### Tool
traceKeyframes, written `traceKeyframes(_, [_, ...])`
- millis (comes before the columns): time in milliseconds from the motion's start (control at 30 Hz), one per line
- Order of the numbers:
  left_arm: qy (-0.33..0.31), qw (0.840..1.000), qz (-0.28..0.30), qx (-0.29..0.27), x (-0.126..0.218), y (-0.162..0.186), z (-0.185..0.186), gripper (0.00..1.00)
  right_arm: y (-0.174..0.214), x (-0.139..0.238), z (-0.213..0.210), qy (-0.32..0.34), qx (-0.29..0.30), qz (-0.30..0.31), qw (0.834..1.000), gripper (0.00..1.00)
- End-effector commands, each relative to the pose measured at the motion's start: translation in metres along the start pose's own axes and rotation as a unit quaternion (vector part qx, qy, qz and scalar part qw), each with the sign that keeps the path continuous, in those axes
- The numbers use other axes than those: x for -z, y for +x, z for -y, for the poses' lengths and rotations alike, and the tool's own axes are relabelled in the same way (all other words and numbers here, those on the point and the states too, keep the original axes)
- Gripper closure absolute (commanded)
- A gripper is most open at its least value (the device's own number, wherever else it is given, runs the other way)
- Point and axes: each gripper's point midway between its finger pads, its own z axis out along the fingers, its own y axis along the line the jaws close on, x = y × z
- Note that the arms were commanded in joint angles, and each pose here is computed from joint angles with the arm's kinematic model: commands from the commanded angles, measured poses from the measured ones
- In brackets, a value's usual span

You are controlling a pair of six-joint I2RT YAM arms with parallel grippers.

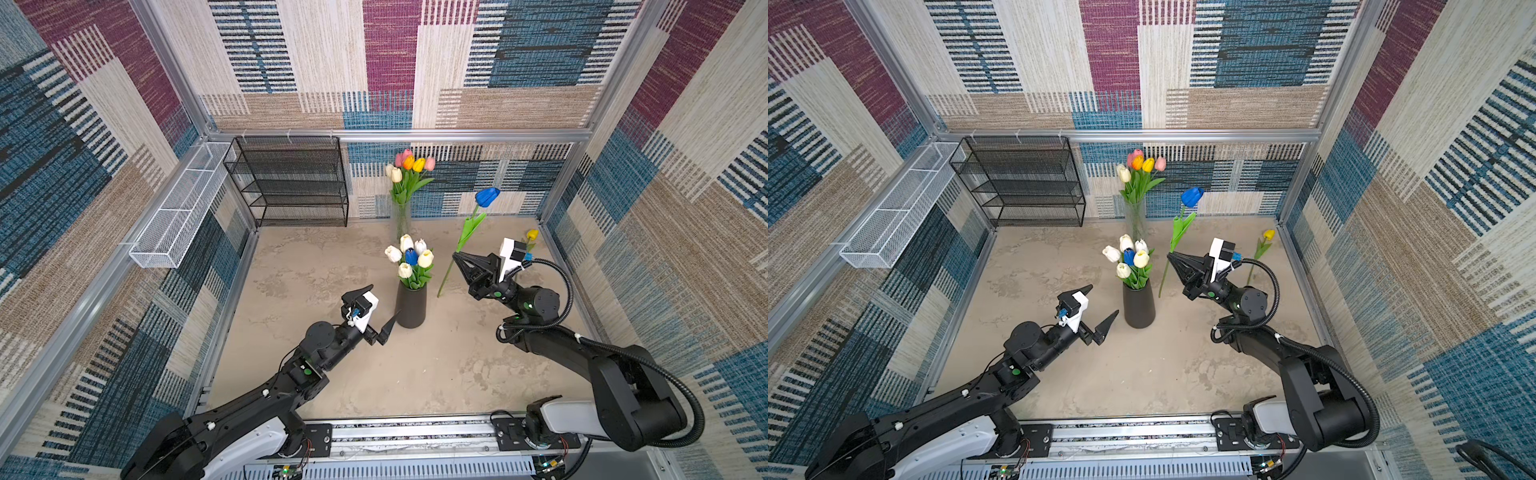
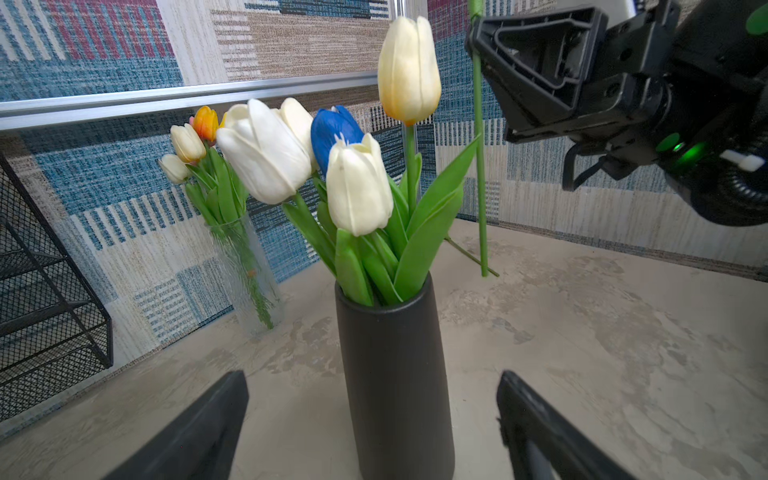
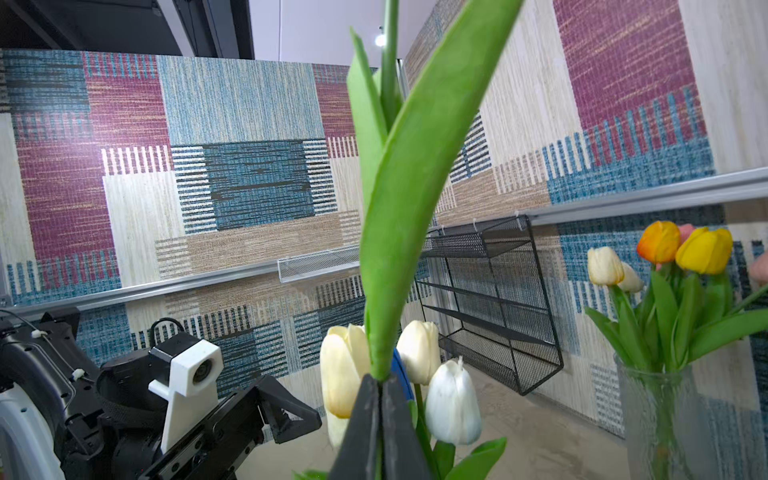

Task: Arrange the flowers into the vase
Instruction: 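Carry the blue tulip over the black vase and lower its stem in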

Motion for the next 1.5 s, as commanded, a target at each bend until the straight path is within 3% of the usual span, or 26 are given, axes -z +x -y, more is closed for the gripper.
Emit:
traceKeyframes(0, [-0.003, 1.000, 0.022, 0.003, -0.001, -0.014, -0.002, 0.04, -0.054, 0.006, -0.040, -0.064, 0.082, 0.127, 0.986, 1.00])
traceKeyframes(833, [0.004, 1.000, 0.009, 0.000, -0.011, -0.012, 0.000, 0.04, -0.068, -0.026, -0.022, -0.061, 0.106, 0.173, 0.977, 1.00])
traceKeyframes(1467, [0.014, 1.000, 0.010, 0.004, -0.016, -0.014, 0.003, 0.04, -0.065, -0.031, -0.025, -0.077, 0.093, 0.166, 0.979, 1.00])
